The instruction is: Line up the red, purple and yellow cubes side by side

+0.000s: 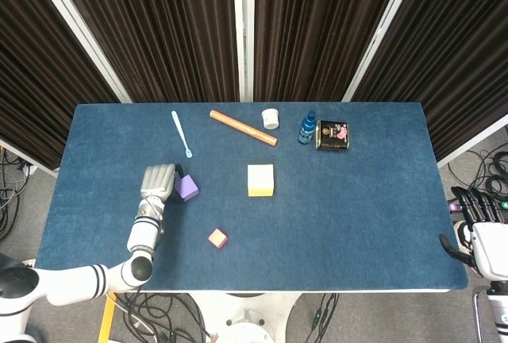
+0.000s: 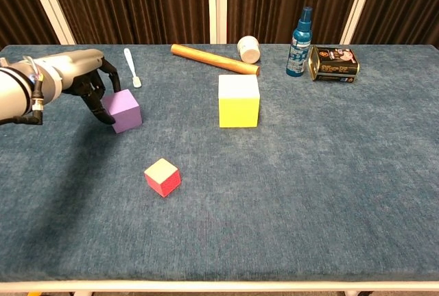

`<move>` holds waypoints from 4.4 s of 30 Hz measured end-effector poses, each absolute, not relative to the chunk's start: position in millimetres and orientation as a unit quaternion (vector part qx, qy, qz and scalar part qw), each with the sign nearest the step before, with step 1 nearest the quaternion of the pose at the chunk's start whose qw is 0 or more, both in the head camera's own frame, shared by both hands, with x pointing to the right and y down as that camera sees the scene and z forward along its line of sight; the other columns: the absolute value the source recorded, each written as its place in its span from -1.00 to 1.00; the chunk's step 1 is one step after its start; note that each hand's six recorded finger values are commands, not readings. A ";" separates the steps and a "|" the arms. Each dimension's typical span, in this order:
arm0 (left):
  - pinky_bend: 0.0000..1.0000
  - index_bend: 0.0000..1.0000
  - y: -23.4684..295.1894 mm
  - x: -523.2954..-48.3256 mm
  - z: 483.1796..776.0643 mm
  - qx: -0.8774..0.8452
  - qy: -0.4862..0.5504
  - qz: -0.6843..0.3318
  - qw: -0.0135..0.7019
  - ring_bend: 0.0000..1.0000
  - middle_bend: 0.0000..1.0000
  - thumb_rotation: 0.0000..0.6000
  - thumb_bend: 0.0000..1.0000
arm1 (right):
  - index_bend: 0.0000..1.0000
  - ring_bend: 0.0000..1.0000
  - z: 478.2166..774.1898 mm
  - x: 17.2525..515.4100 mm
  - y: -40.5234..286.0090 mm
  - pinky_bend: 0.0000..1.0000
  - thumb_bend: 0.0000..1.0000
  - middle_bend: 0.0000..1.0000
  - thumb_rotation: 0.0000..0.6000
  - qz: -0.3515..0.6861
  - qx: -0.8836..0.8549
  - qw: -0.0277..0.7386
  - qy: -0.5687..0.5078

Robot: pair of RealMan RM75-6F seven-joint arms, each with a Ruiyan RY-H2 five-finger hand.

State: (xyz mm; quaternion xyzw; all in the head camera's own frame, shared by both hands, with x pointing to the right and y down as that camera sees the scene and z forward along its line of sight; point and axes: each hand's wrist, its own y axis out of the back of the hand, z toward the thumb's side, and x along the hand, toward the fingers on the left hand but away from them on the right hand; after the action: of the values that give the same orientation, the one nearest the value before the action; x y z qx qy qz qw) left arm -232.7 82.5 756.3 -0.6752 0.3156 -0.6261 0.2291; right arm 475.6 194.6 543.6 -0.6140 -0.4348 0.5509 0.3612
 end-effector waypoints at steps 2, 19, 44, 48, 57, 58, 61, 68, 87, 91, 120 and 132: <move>1.00 0.17 81.9 -230.8 756.9 -0.677 0.317 -0.623 0.228 0.87 0.83 1.00 -0.82 | -1.00 -1.00 543.0 475.5 194.5 -0.84 -0.59 -0.83 1.00 0.551 -0.614 0.362 -0.435; 1.00 0.17 68.5 -178.2 734.3 -0.748 0.281 -0.527 0.290 0.86 0.82 1.00 -0.64 | -1.00 -1.00 536.0 478.4 199.2 -0.84 -0.59 -0.83 1.00 0.556 -0.605 0.364 -0.439; 1.00 0.08 42.6 -131.9 768.4 -0.787 0.211 -0.489 0.313 0.86 0.80 1.00 -0.63 | -1.00 -1.00 530.3 484.8 203.0 -0.84 -0.60 -0.83 1.00 0.571 -0.589 0.362 -0.443; 1.00 0.03 43.5 -130.0 773.2 -0.790 0.205 -0.492 0.304 0.86 0.78 1.00 -0.64 | -1.00 -1.00 530.3 485.9 203.2 -0.84 -0.59 -0.83 1.00 0.572 -0.587 0.362 -0.444; 1.00 -0.35 46.2 -126.6 778.4 -0.790 0.203 -0.494 0.300 0.86 0.76 1.00 -0.68 | -1.00 -1.00 528.9 486.0 202.4 -0.84 -0.59 -0.83 1.00 0.572 -0.586 0.363 -0.444; 1.00 -0.39 46.6 -126.6 778.3 -0.791 0.202 -0.494 0.300 0.86 0.76 1.00 -0.68 | -1.00 -1.00 528.7 486.0 202.4 -0.84 -0.59 -0.83 1.00 0.572 -0.586 0.363 -0.444; 1.00 -0.54 47.4 -126.8 776.4 -0.791 0.202 -0.492 0.302 0.85 0.75 1.00 -0.69 | -1.00 -1.00 528.4 486.1 202.1 -0.84 -0.59 -0.83 1.00 0.572 -0.586 0.363 -0.445; 1.00 -0.61 45.0 -135.1 761.8 -0.786 0.211 -0.484 0.322 0.84 0.73 1.00 -0.70 | -1.00 -1.00 528.0 486.5 202.4 -0.84 -0.58 -0.83 1.00 0.571 -0.586 0.364 -0.445; 1.00 -0.61 33.2 -121.5 780.9 -0.764 0.214 -0.498 0.349 0.84 0.73 1.00 -0.74 | -1.00 -1.00 529.0 489.7 200.7 -0.84 -0.58 -0.83 1.00 0.577 -0.583 0.362 -0.444; 1.00 -0.61 33.0 -112.4 781.2 -0.770 0.212 -0.493 0.345 0.84 0.73 1.00 -0.75 | -1.00 -1.00 528.1 490.7 200.4 -0.84 -0.58 -0.83 1.00 0.577 -0.581 0.362 -0.445; 0.99 -0.45 52.4 -148.6 733.9 -0.785 0.229 -0.462 0.344 0.84 0.74 1.00 -0.75 | -1.00 -1.00 531.4 486.9 197.1 -0.84 -0.58 -0.83 1.00 0.563 -0.594 0.364 -0.444; 0.99 -0.21 143.7 -193.8 688.2 -0.824 0.151 -0.447 0.313 0.84 0.75 1.00 -0.56 | -1.00 -1.00 536.1 477.0 196.6 -0.84 -0.58 -0.83 1.00 0.548 -0.611 0.365 -0.440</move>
State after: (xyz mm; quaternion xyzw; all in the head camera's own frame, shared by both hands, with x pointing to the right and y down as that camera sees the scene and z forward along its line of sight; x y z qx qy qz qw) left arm -193.8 143.7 688.2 -0.8245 0.1506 -0.4469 0.3127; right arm 477.0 196.6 536.1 -0.6106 -0.4398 0.5480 0.3654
